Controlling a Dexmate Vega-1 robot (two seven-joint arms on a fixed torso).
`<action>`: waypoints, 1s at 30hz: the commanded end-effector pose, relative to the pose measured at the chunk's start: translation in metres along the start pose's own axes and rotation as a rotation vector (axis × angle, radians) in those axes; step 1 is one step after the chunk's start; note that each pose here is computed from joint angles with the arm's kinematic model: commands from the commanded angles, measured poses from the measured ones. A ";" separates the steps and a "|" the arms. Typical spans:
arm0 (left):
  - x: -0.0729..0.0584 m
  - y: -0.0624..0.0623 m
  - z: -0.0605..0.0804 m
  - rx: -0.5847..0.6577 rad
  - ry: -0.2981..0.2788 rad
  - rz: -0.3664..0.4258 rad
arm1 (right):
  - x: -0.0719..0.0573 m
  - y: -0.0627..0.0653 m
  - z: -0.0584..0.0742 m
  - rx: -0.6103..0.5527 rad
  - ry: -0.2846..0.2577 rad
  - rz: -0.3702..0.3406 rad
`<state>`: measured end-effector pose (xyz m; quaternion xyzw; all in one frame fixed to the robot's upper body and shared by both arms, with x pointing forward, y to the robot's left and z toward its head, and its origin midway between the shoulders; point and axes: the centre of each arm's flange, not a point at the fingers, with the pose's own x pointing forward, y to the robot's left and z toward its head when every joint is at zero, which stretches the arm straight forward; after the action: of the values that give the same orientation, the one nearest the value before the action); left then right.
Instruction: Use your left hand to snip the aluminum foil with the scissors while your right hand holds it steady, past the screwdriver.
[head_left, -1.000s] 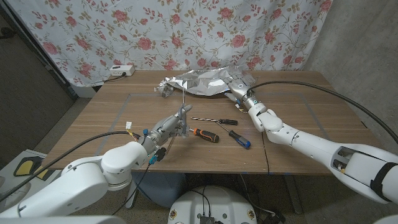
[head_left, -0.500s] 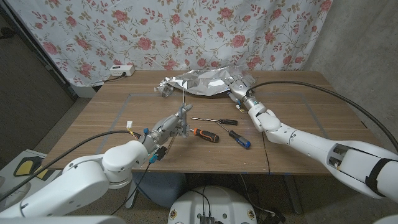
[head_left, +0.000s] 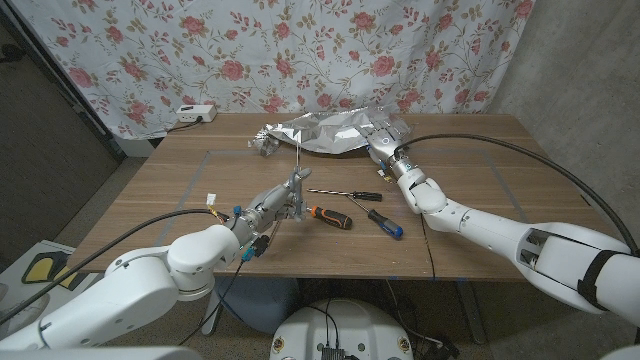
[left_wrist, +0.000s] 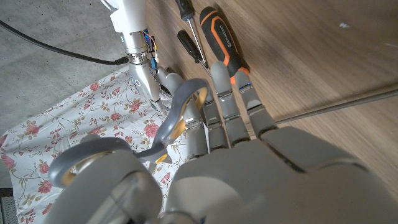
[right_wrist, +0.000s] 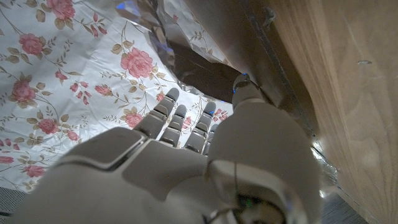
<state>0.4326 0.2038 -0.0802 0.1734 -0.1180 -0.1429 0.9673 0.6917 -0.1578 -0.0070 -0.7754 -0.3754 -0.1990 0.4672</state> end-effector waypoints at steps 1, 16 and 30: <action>-0.002 0.001 -0.001 -0.010 -0.004 0.009 | 0.001 0.003 0.010 0.006 0.019 -0.051; -0.003 0.002 -0.002 -0.012 -0.010 0.010 | 0.006 0.006 0.016 0.015 0.033 -0.099; -0.001 0.001 -0.001 -0.011 -0.008 -0.002 | 0.008 0.004 0.017 0.089 0.063 -0.125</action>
<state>0.4311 0.2069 -0.0819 0.1669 -0.1214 -0.1401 0.9684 0.7014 -0.1424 -0.0147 -0.7430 -0.4058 -0.2309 0.4795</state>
